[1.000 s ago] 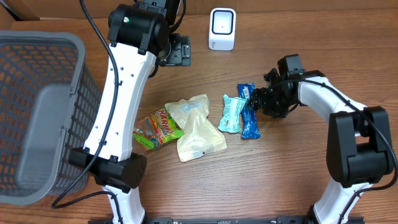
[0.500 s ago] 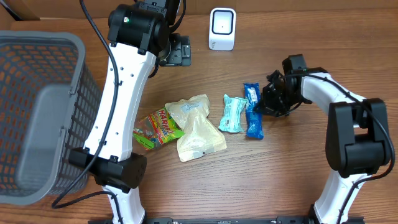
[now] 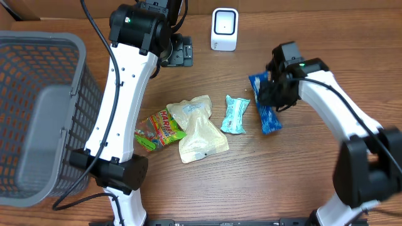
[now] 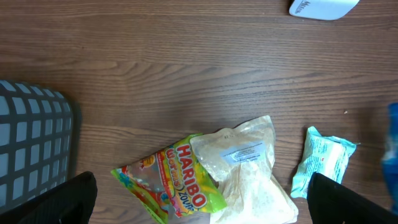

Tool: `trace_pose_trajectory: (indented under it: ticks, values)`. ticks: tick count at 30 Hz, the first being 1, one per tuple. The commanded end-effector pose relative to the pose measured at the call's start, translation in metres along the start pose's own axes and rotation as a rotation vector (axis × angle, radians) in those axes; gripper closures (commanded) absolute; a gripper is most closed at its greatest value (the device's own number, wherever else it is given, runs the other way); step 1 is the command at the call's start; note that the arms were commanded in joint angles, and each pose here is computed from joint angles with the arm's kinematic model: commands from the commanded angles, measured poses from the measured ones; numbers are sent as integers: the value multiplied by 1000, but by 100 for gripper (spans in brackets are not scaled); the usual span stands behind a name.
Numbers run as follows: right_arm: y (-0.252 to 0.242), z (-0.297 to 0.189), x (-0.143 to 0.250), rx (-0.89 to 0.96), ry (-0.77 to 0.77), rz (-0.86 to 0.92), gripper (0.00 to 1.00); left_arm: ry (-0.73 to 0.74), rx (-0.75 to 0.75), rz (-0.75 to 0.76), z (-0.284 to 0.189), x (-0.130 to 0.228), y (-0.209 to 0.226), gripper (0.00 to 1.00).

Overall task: Scan the item barcode
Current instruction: 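Lower the right gripper onto the blue wrapped bar and grasp it, then lift the blue bar off the table with the right gripper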

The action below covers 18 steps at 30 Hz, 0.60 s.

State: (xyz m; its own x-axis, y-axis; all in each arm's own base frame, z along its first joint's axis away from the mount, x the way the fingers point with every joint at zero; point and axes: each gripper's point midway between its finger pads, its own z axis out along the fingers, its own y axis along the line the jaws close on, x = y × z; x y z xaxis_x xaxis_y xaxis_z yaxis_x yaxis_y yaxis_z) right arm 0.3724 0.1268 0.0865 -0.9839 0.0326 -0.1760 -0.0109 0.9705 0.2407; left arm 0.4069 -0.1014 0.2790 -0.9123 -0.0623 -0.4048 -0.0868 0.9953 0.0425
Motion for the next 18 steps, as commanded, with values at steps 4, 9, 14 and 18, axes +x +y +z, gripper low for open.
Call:
trace_pose_trajectory:
  ticks: [4,9,14,18]
  values:
    - [43,-124,-22,-142,-310,-89,96,-25,-5,-1,-5,-4,2,0]
    - [68,-161,-8,-269,-361,-186,96,-24,-5,-1,-5,-4,2,0]
    - [81,-183,4,-348,-386,-237,96,-25,-5,0,-5,-4,2,0]
    - [87,-186,7,-385,-383,-248,96,-25,-5,0,-5,-4,2,0]
